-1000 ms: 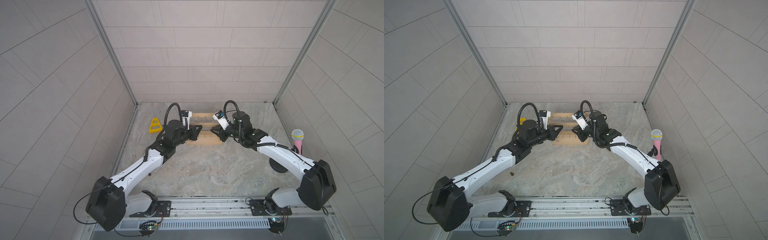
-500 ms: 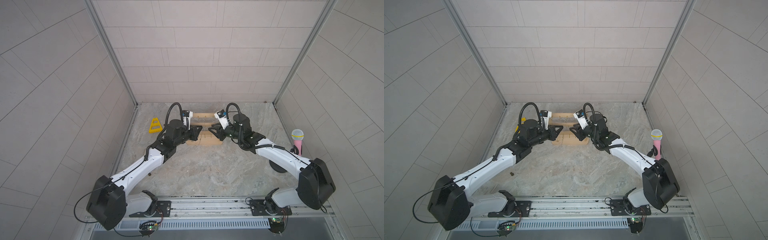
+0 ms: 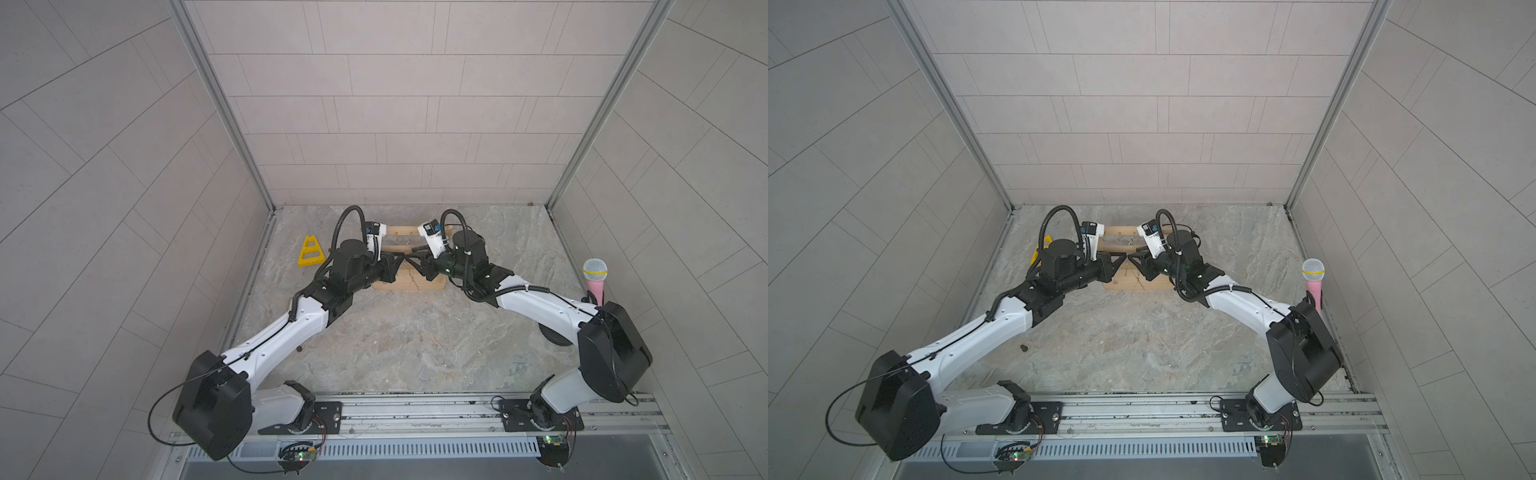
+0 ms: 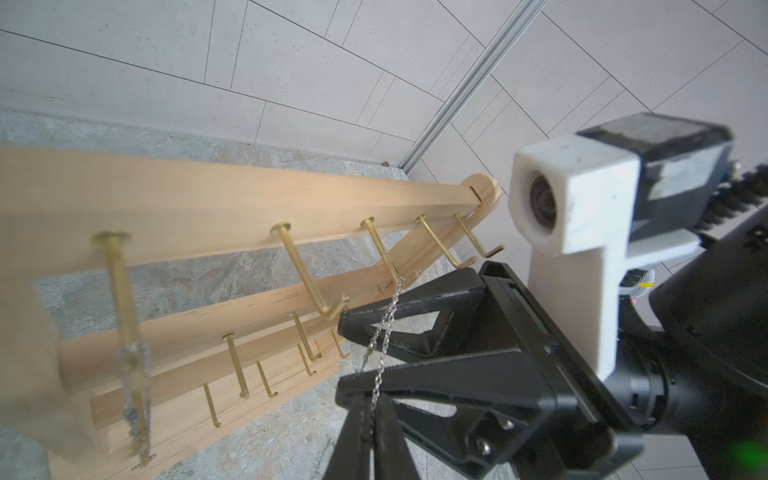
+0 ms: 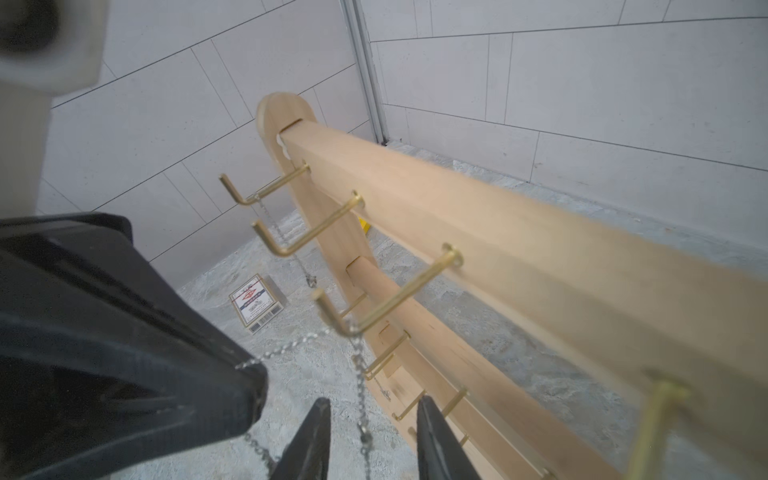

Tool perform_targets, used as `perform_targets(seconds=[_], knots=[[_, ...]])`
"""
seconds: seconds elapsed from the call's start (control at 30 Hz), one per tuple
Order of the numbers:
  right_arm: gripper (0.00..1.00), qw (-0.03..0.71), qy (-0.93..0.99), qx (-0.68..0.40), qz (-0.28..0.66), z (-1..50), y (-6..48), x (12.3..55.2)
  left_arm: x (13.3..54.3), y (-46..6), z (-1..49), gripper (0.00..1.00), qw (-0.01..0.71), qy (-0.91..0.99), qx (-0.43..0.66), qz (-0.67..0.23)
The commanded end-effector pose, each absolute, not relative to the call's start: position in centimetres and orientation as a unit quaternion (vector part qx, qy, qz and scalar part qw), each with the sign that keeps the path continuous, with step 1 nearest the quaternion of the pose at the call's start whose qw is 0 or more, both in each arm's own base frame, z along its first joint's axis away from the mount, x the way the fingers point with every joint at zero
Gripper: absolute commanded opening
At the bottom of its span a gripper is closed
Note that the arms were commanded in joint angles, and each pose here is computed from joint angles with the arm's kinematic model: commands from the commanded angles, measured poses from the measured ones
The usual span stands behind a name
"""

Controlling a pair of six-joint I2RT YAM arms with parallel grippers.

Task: Hang the necklace on the jewelry display stand
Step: Hang the necklace on the stand.

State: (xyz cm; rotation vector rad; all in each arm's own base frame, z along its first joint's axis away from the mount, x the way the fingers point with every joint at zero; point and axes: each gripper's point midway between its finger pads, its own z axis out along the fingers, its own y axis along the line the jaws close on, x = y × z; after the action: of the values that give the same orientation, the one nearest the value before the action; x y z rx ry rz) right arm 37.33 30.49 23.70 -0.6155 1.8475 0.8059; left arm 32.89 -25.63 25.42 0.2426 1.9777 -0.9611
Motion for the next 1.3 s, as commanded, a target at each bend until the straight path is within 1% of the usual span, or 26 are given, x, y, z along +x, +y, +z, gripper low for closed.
perform_targets(seconds=[0.0,0.07,0.17,0.43,0.6,0.7,0.97,1.27], knots=[[0.35,0.516,0.754,-0.235,0.333,24.9,30.6,38.4,33.1,-25.9,27.1,0.08,0.467,0.786,0.108,-0.390],[0.28,0.515,0.754,-0.234,0.334,24.7,30.7,38.6,33.1,-25.9,27.1,0.09,0.467,0.786,0.109,-0.392],[0.22,0.513,0.752,-0.235,0.341,24.7,31.1,38.6,33.2,-25.9,27.0,0.09,0.467,0.786,0.108,-0.391],[0.23,0.505,0.748,-0.242,0.356,24.6,31.5,38.1,33.3,-26.0,26.9,0.09,0.467,0.786,0.106,-0.391],[0.21,0.496,0.749,-0.247,0.363,24.4,31.8,37.8,33.3,-25.9,27.0,0.09,0.468,0.786,0.105,-0.392],[0.23,0.493,0.753,-0.246,0.360,24.0,31.6,37.7,33.3,-25.9,27.0,0.08,0.468,0.785,0.104,-0.391],[0.22,0.493,0.760,-0.254,0.340,23.7,30.7,37.1,33.3,-25.9,27.0,0.09,0.468,0.786,0.104,-0.391],[0.22,0.492,0.751,-0.265,0.353,24.2,31.0,36.4,33.3,-25.9,27.1,0.09,0.469,0.785,0.103,-0.391]])
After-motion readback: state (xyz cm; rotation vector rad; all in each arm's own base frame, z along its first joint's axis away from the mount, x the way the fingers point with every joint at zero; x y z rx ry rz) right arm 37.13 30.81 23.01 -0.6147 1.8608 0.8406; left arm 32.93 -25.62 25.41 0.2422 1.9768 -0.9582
